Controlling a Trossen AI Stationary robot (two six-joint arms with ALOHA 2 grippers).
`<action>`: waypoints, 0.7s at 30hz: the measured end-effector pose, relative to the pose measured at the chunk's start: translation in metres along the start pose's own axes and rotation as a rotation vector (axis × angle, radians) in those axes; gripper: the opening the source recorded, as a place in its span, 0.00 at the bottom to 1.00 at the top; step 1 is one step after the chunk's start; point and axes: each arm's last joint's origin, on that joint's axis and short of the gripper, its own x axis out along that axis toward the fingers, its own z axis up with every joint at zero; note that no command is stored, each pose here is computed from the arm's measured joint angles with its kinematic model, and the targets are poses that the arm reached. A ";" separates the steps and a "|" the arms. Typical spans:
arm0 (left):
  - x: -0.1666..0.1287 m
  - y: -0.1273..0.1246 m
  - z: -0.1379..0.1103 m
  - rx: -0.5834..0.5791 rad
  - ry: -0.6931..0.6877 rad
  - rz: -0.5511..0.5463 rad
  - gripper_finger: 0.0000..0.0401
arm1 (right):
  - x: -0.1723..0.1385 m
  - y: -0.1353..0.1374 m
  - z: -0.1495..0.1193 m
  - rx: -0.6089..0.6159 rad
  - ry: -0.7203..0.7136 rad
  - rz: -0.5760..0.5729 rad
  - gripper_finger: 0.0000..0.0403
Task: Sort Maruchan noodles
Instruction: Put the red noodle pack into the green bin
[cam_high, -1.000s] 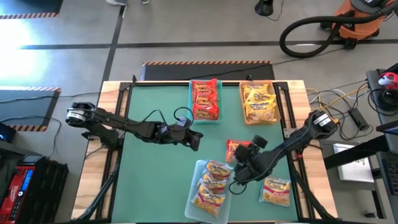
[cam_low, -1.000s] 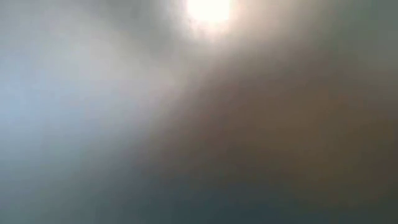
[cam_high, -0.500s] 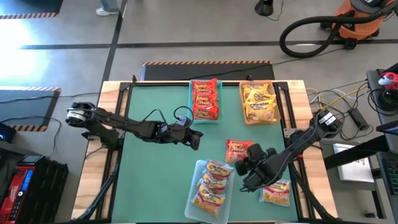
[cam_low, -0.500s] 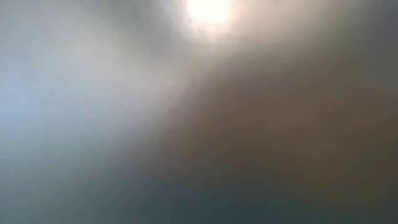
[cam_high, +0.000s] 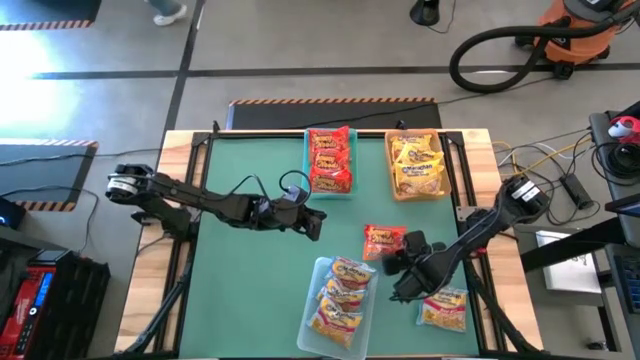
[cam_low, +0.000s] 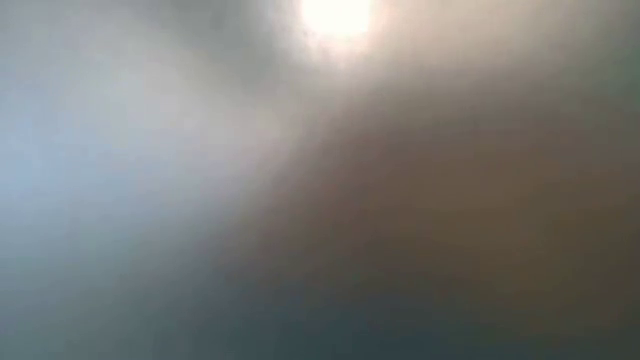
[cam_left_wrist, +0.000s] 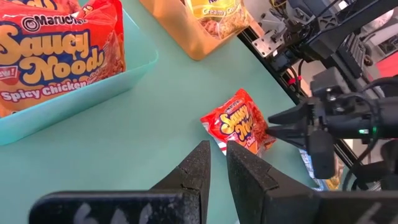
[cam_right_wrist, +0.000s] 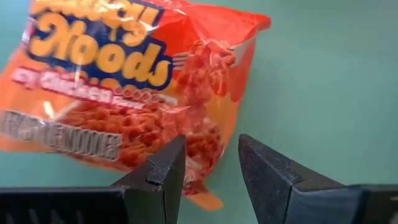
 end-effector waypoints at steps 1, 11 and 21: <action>0.000 0.000 0.000 0.000 0.000 0.000 0.09 | 0.003 -0.001 0.000 -0.013 -0.002 -0.003 0.35; 0.000 0.000 0.000 0.000 0.000 -0.001 0.09 | 0.033 -0.016 0.016 -0.354 -0.055 -0.101 0.35; 0.000 0.000 0.000 -0.001 0.009 -0.008 0.13 | 0.051 0.000 0.039 -0.640 -0.140 -0.047 0.35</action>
